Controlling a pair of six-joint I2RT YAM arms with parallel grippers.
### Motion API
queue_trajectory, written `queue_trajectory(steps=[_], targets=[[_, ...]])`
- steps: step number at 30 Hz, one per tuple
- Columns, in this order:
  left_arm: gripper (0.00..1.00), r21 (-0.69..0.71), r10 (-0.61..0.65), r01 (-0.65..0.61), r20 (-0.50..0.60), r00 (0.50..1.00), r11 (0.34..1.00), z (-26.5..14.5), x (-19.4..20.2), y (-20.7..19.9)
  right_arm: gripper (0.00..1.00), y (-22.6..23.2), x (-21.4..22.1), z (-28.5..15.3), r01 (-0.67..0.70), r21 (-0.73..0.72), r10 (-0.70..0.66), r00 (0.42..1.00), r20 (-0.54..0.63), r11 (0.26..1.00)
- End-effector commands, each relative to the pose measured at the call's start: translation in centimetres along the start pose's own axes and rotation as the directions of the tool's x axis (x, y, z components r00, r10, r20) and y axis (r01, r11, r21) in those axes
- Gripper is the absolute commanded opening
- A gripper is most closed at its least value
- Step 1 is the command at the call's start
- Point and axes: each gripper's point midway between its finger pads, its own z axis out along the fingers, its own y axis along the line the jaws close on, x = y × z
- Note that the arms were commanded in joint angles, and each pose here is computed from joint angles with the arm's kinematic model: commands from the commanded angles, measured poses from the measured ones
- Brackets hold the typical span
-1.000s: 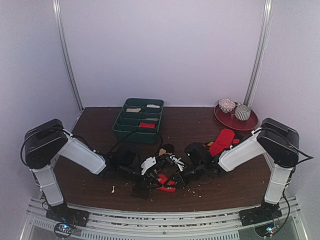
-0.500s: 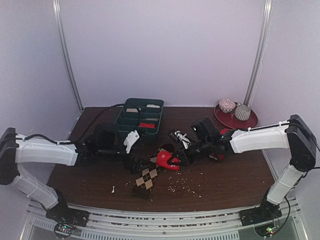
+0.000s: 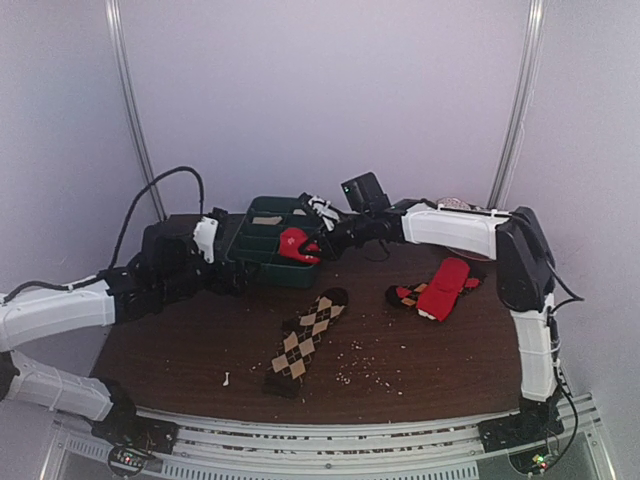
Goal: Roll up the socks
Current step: Move the storage box to the center of the board.
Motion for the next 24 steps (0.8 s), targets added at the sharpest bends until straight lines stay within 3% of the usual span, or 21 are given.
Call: queue_trajectory(steps=[1,13,24], targets=[[0.98,-0.128,-0.158,0.171,0.107,0.982,0.977,-2.5,-2.6,4.0,0.00,-2.4,0.7,2.0,0.161,0.049,-0.157,0.985,-0.065,0.986],[0.98,-0.143,-0.173,0.182,0.076,0.982,0.973,-2.1,-0.9,5.2,0.00,-3.6,0.8,4.4,0.333,0.043,-0.331,0.942,-0.052,0.942],[0.98,-0.110,-0.152,0.158,0.062,0.987,0.981,-1.6,-0.1,4.7,0.01,-4.3,4.7,8.2,0.436,0.038,-0.419,0.882,-0.214,0.899]])
